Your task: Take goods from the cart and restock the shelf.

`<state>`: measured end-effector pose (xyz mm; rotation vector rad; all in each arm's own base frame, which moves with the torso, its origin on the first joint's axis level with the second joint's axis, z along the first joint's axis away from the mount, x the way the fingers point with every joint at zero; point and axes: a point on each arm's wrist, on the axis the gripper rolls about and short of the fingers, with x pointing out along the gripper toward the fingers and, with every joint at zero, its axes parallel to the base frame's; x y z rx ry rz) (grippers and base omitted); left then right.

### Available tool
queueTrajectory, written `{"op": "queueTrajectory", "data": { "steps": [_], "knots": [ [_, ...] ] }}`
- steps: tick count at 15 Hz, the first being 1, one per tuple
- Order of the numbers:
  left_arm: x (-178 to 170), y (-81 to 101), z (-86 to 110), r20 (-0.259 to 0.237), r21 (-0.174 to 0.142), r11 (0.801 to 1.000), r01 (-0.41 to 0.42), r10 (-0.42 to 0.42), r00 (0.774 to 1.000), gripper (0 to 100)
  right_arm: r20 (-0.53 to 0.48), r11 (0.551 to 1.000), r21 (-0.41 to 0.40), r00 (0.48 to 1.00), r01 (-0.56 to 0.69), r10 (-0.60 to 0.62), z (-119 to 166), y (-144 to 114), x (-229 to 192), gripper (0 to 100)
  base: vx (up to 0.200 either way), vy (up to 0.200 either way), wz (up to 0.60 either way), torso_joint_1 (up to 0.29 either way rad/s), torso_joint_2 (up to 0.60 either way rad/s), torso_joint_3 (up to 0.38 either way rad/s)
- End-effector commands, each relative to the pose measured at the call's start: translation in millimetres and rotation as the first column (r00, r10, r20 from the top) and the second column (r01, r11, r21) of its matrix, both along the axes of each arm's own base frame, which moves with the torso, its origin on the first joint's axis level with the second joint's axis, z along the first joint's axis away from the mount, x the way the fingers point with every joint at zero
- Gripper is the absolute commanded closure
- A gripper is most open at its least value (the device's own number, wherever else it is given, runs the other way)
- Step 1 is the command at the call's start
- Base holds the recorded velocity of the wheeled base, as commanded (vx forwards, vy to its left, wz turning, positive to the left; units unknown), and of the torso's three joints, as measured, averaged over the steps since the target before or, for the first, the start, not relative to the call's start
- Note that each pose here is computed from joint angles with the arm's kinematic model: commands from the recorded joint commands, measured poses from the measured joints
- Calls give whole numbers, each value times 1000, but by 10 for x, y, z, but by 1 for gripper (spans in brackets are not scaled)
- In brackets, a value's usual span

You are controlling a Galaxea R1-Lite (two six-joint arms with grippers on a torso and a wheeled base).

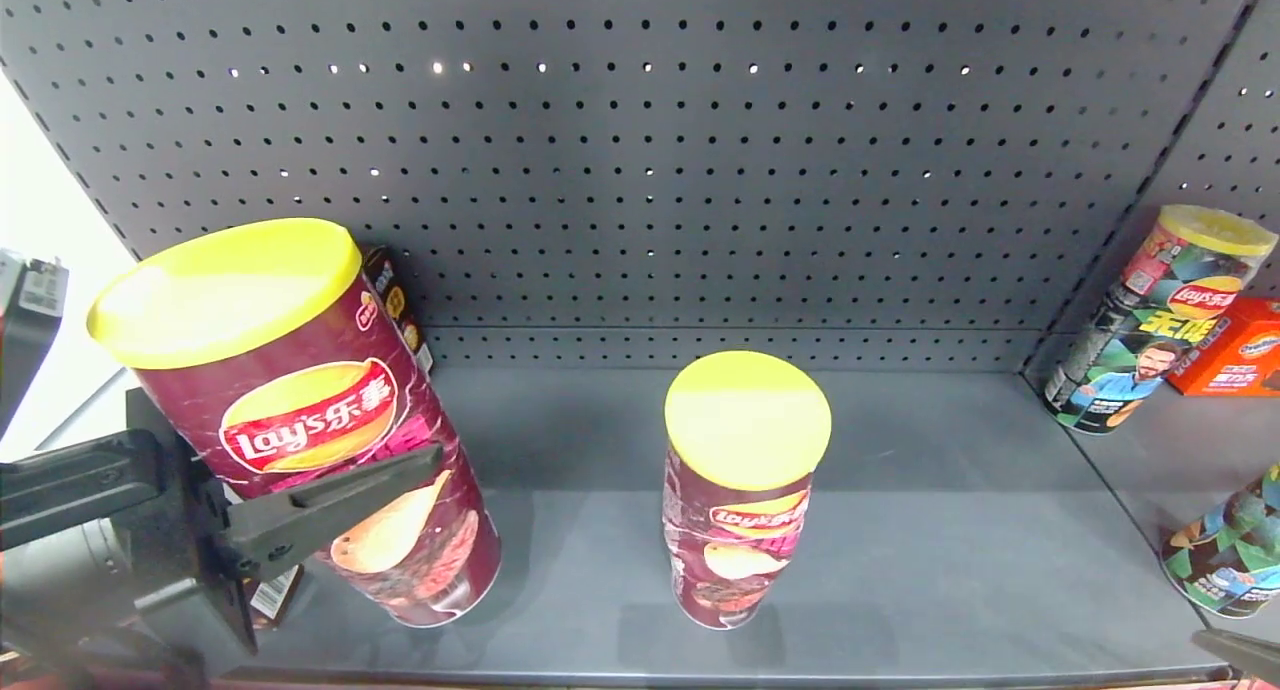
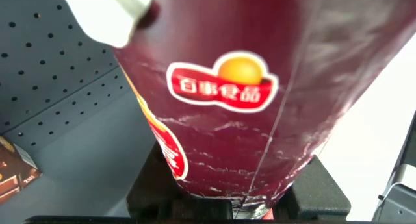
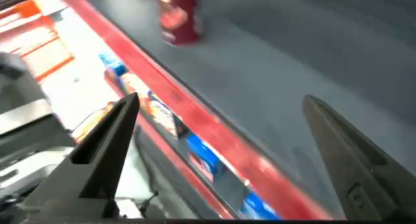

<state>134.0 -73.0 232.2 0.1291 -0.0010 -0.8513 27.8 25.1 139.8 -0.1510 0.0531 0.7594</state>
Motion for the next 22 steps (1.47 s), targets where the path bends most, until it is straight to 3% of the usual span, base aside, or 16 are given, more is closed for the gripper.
{"op": "queueTrajectory", "data": {
  "steps": [1,5,6,9,11,14,15,16,17,22],
  "knots": [
    [25,-12,4,-2,2,1000,1,-1,1000,100,26,989,86,992,119,-122,-302,-200,-209,0,0,0,0,0,0,0],
    [19,-17,11,1,1,1000,6,-6,1000,100,-15,971,131,980,201,-201,-656,-371,-477,0,0,0,0,0,0,0],
    [10,-32,7,0,2,1000,16,-16,1000,100,-11,964,162,977,210,-211,-639,-372,-472,0,0,0,0,0,0,0],
    [9,-66,6,-3,3,999,36,-36,999,100,-1,977,154,989,146,-148,-638,-385,-464,0,0,0,0,0,0,0],
    [-3,-62,9,0,2,999,38,-38,999,100,-9,966,160,978,205,-207,-636,-379,-469,0,0,0,0,0,0,0],
    [-10,-58,0,-2,2,999,38,-38,999,100,-54,917,115,924,383,-379,-628,-324,-443,0,0,0,0,0,0,0],
    [-13,-57,-22,-9,5,999,38,-38,999,100,-107,847,61,847,528,-521,-615,-283,-395,0,0,0,0,0,0,0],
    [-13,-57,-26,-9,7,999,38,-38,999,100,-104,789,63,790,611,-604,-615,-271,-400,0,0,0,0,0,0,0],
    [-13,-57,-26,-8,8,999,38,-38,999,100,-88,760,81,764,645,-639,-619,-267,-418,0,0,0,0,0,0,0],
    [-30,-85,-23,-9,7,998,59,-59,998,100,-67,755,71,758,652,-649,-616,-270,-423,0,0,0,0,0,0,0]
  ]
}}
